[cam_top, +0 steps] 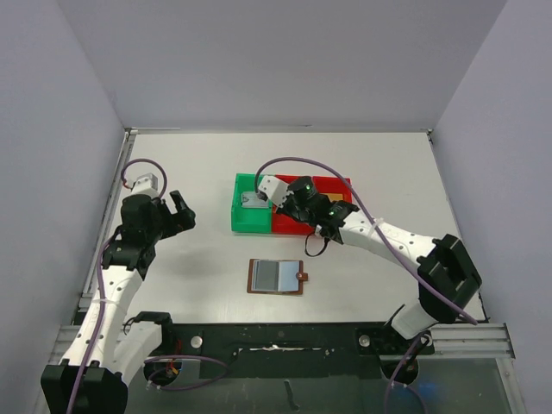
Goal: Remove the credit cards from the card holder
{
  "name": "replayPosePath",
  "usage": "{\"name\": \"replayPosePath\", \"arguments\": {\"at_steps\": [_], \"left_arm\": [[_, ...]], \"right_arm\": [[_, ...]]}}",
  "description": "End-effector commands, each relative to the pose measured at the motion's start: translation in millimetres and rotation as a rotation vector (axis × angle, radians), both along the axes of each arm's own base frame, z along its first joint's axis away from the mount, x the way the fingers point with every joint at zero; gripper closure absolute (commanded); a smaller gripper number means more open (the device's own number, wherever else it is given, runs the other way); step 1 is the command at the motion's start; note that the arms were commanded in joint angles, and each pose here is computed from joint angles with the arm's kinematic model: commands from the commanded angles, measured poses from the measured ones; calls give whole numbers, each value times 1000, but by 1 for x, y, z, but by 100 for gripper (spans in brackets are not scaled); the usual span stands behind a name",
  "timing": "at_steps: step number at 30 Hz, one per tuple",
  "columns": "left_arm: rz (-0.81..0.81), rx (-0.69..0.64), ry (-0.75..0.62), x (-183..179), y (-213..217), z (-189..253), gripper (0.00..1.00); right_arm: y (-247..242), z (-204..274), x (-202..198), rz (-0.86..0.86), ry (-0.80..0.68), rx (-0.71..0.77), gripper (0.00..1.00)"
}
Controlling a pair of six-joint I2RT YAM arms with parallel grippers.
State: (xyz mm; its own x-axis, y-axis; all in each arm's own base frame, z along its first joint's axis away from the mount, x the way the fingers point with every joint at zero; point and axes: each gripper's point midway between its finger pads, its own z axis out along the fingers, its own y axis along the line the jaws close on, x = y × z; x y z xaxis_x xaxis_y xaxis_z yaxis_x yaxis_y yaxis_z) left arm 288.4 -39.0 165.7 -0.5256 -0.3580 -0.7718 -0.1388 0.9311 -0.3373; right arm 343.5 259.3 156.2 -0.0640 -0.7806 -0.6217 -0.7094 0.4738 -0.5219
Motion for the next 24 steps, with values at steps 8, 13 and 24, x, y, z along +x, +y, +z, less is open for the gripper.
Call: {"name": "replayPosePath", "arguments": {"at_steps": [8,13,24], "left_arm": [[0,9,-106,8,2,23,9],[-3,8,-107,8,1,23,10],[-10,6,-120,7,0,26,10]], "right_arm": [[6,12,50,43,-35,-8,100],[11,-4,59,89,-21,-51,100],[14,-31,85,131,-16,-199,100]]}}
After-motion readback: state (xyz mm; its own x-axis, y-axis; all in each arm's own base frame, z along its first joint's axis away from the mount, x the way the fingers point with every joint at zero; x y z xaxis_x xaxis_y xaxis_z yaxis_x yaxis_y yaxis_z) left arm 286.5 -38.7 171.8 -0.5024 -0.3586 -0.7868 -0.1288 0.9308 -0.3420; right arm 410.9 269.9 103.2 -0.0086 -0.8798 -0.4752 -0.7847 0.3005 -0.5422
